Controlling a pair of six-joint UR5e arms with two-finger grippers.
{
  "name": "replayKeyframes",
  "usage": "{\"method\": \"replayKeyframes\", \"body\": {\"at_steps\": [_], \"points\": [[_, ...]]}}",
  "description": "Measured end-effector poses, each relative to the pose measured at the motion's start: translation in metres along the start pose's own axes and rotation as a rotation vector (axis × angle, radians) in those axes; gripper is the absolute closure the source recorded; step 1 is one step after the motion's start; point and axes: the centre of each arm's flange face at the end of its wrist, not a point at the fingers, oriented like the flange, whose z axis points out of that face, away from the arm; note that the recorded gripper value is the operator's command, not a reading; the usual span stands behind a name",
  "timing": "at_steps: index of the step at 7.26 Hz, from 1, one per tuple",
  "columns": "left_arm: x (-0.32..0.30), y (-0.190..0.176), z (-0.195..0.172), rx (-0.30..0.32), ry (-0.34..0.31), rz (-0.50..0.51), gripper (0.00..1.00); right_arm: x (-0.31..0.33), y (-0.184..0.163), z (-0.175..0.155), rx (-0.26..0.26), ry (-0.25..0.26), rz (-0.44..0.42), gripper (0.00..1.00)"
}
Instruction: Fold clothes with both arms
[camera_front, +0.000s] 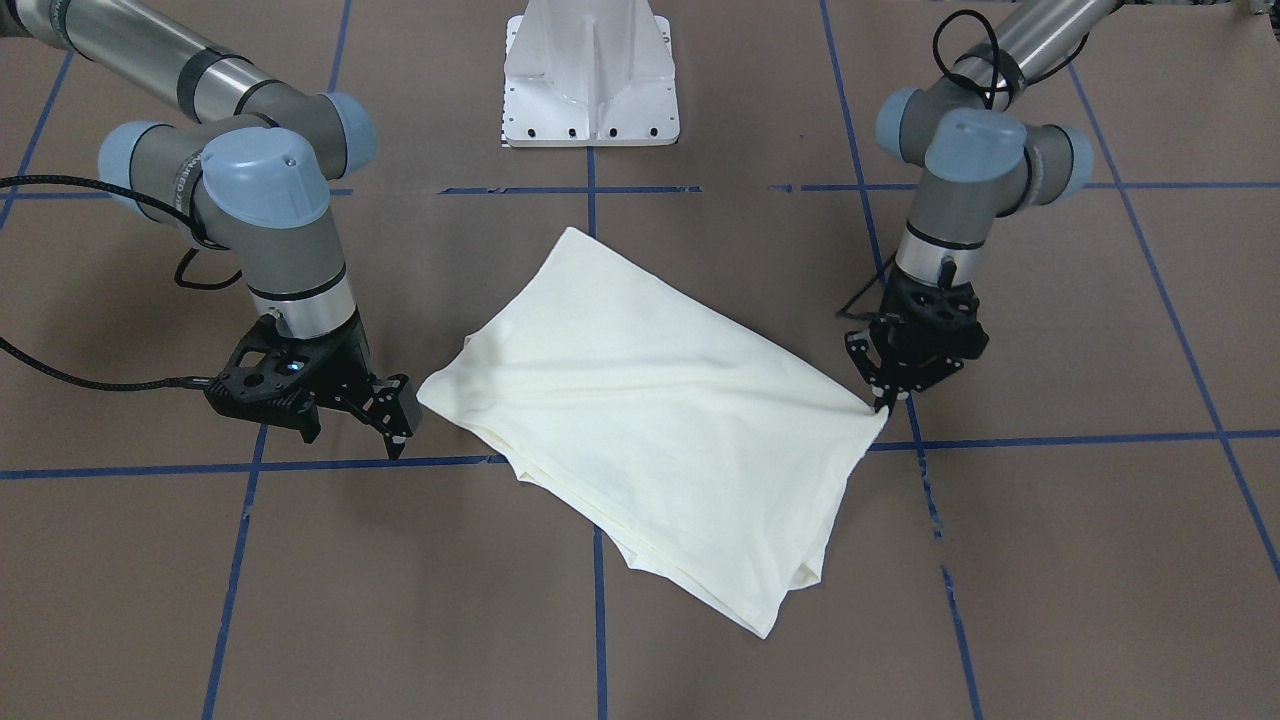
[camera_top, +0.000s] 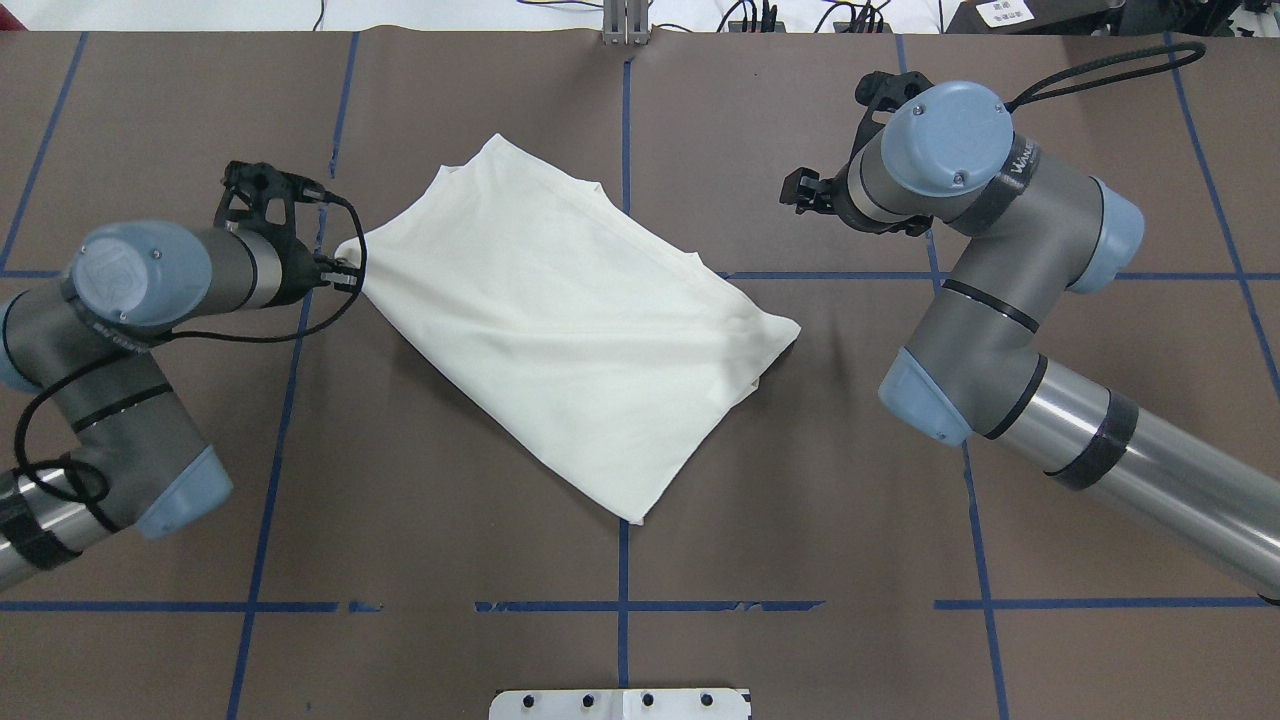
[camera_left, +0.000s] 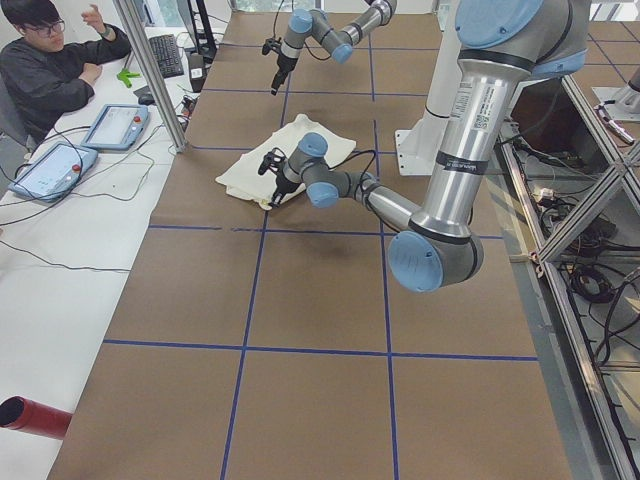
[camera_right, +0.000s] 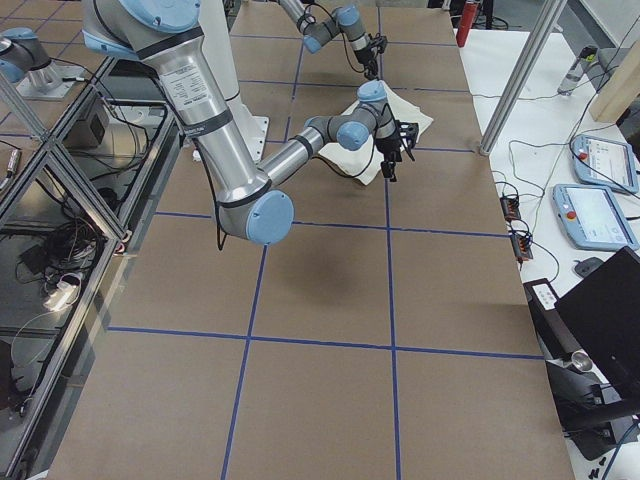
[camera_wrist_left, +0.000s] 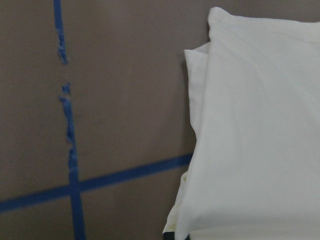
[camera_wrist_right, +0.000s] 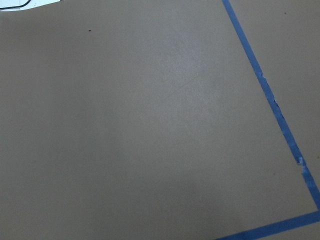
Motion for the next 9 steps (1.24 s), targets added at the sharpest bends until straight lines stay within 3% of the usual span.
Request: {"method": "replayKeyframes", "body": {"at_steps": [3, 4, 5, 7, 9], "points": [[0.007, -0.123, 0.083, 0.035, -0.085, 0.012, 1.00, -0.003, 0.000, -0.010, 0.004, -0.017, 0.006, 0.00], [0.006, -0.135, 0.102, 0.046, -0.087, 0.011, 0.14, -0.005, 0.001, -0.015, 0.005, -0.025, 0.007, 0.00], [-0.002, -0.137, 0.111, 0.052, -0.089, 0.010, 0.00, -0.007, 0.003, -0.018, 0.005, -0.032, 0.007, 0.00], [-0.012, -0.130, 0.099, 0.071, -0.042, 0.014, 0.00, -0.025, 0.015, -0.019, -0.009, -0.053, 0.055, 0.01], [-0.013, -0.117, 0.061, 0.044, 0.092, 0.023, 0.00, -0.067, 0.029, -0.014, -0.023, -0.065, 0.154, 0.08]]}}
